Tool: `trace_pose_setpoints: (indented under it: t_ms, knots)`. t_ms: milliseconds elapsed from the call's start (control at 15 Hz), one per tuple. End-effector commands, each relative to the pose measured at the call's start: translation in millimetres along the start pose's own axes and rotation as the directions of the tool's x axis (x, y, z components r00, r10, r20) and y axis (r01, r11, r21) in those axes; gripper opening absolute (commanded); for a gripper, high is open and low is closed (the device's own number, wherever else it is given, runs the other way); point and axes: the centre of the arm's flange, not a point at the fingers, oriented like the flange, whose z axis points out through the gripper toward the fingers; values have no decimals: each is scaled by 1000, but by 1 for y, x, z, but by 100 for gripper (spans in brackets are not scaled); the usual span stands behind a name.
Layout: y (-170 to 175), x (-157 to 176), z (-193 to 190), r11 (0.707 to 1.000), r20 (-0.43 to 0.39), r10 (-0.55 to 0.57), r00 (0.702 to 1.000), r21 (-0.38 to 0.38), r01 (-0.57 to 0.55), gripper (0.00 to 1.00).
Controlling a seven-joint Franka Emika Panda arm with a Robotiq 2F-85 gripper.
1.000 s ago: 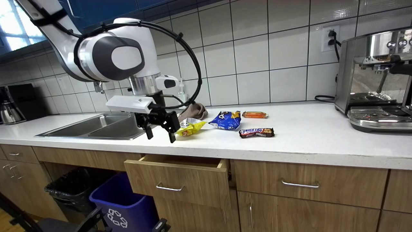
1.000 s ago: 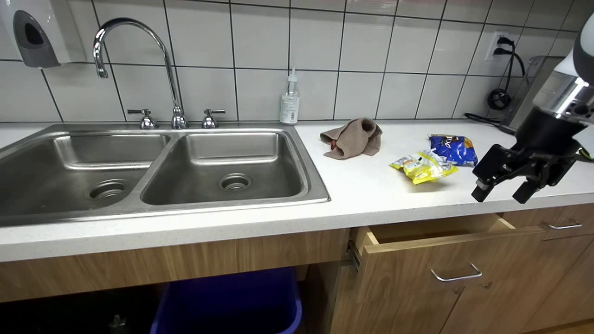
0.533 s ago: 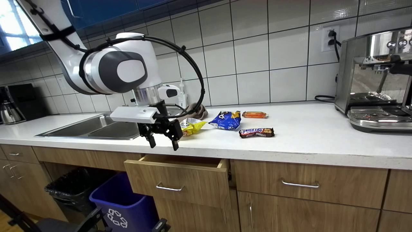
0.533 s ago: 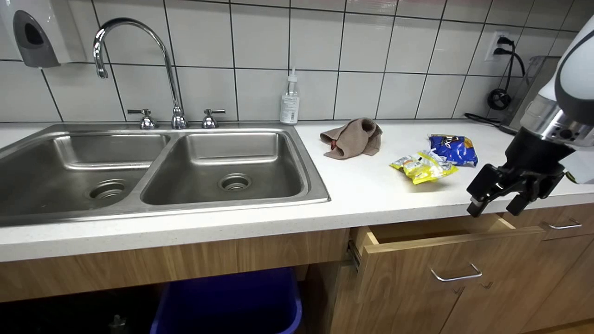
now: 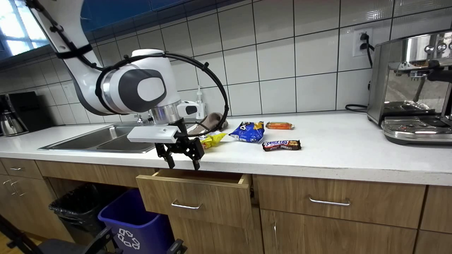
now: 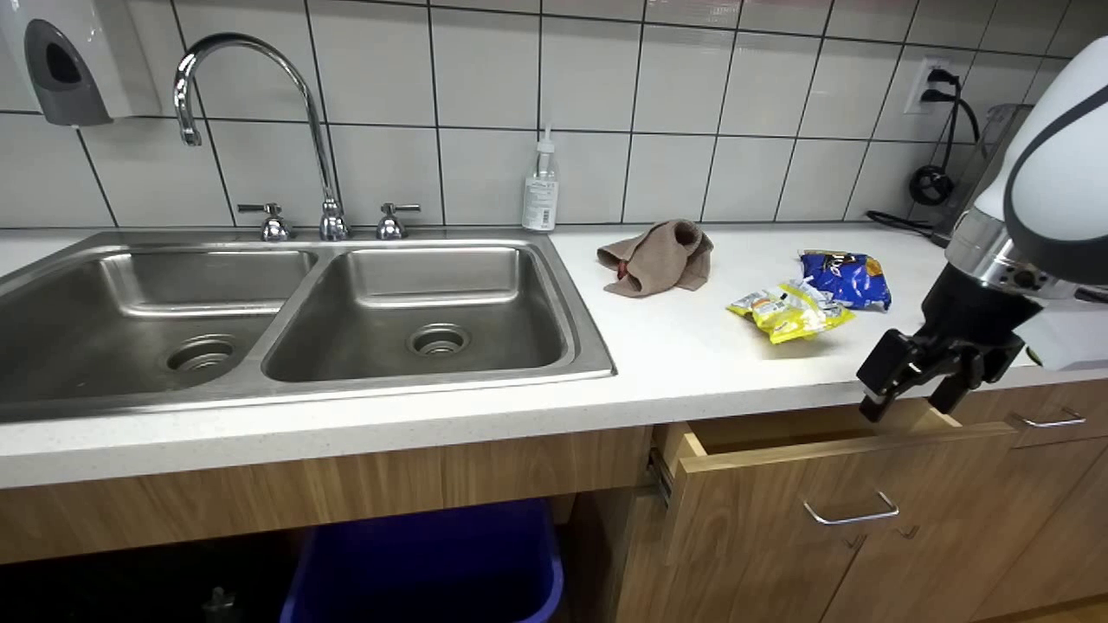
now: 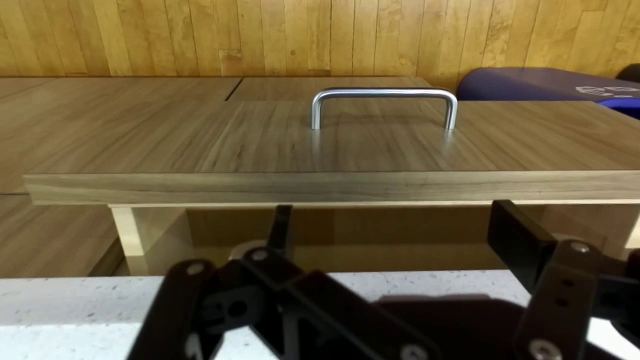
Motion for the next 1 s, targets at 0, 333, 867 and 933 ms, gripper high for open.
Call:
trace_pose_setpoints:
  t_ms: [0,333,867,933]
  knots:
    - [-2,17,16,1000,-8,5,1000,-19,-6,100]
    - [-3,33,32,1000,0,20,1000,-22,-20,100]
    - [-4,47,55,999,24,40,999,-24,-39,100]
    - [-3,48,57,999,25,42,999,-24,-41,100]
